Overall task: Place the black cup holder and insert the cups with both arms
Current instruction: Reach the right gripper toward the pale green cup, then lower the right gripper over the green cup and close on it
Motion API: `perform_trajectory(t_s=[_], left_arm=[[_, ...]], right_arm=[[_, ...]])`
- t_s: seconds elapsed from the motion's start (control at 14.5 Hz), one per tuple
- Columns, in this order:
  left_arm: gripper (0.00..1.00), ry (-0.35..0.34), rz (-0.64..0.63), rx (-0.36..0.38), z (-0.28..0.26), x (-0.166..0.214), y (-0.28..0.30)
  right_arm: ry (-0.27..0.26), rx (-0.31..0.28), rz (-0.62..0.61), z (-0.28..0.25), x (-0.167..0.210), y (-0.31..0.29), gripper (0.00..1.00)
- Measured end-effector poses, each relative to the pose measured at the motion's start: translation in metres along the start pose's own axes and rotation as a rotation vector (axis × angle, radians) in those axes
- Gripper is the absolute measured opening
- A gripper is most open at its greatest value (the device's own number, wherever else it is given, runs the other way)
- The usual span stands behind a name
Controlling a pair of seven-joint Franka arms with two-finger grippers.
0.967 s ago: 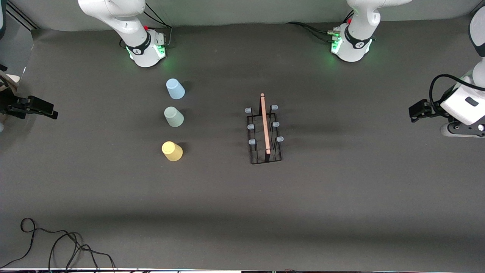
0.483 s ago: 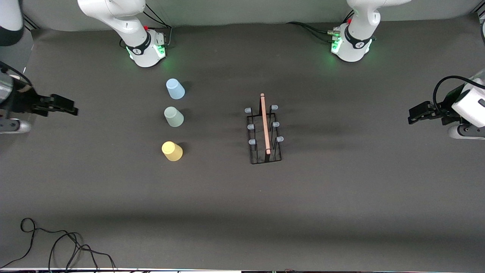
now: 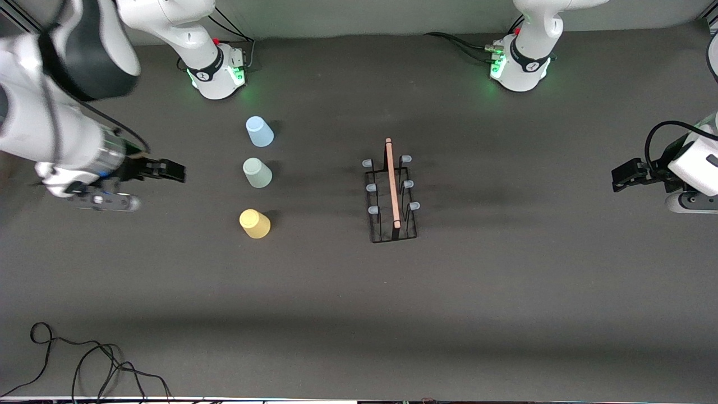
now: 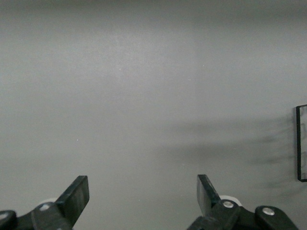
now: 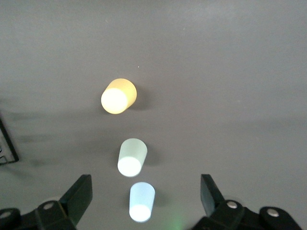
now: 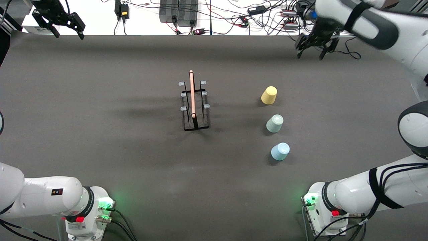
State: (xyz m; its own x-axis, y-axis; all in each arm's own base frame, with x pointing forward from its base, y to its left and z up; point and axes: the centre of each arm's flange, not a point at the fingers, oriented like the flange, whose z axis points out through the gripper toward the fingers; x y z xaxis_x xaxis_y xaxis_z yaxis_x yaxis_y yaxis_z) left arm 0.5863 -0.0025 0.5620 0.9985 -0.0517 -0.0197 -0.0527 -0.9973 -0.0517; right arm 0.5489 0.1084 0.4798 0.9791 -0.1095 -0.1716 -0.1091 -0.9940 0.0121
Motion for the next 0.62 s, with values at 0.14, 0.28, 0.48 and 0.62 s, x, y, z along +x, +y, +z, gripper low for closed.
perform_trajectory(t_s=[0.14, 0.28, 0.48, 0.62], left_arm=[[1.00, 0.004, 0.004, 0.001, 0.005, 0.004, 0.001], [1.00, 0.005, 0.003, 0.001, 0.010, 0.007, 0.000], [1.00, 0.017, -0.011, 0.000, 0.006, 0.009, -0.001], [1.00, 0.027, -0.062, 0.000, 0.001, 0.009, 0.001]], right_arm=[[0.008, -0.005, -0.003, 0.048, -0.013, -0.018, 1.00], [0.008, -0.011, -0.007, 0.093, -0.033, -0.026, 1.00], [-0.024, -0.027, -0.017, 0.130, -0.055, -0.026, 1.00], [-0.027, -0.029, -0.014, 0.149, -0.061, -0.021, 1.00]])
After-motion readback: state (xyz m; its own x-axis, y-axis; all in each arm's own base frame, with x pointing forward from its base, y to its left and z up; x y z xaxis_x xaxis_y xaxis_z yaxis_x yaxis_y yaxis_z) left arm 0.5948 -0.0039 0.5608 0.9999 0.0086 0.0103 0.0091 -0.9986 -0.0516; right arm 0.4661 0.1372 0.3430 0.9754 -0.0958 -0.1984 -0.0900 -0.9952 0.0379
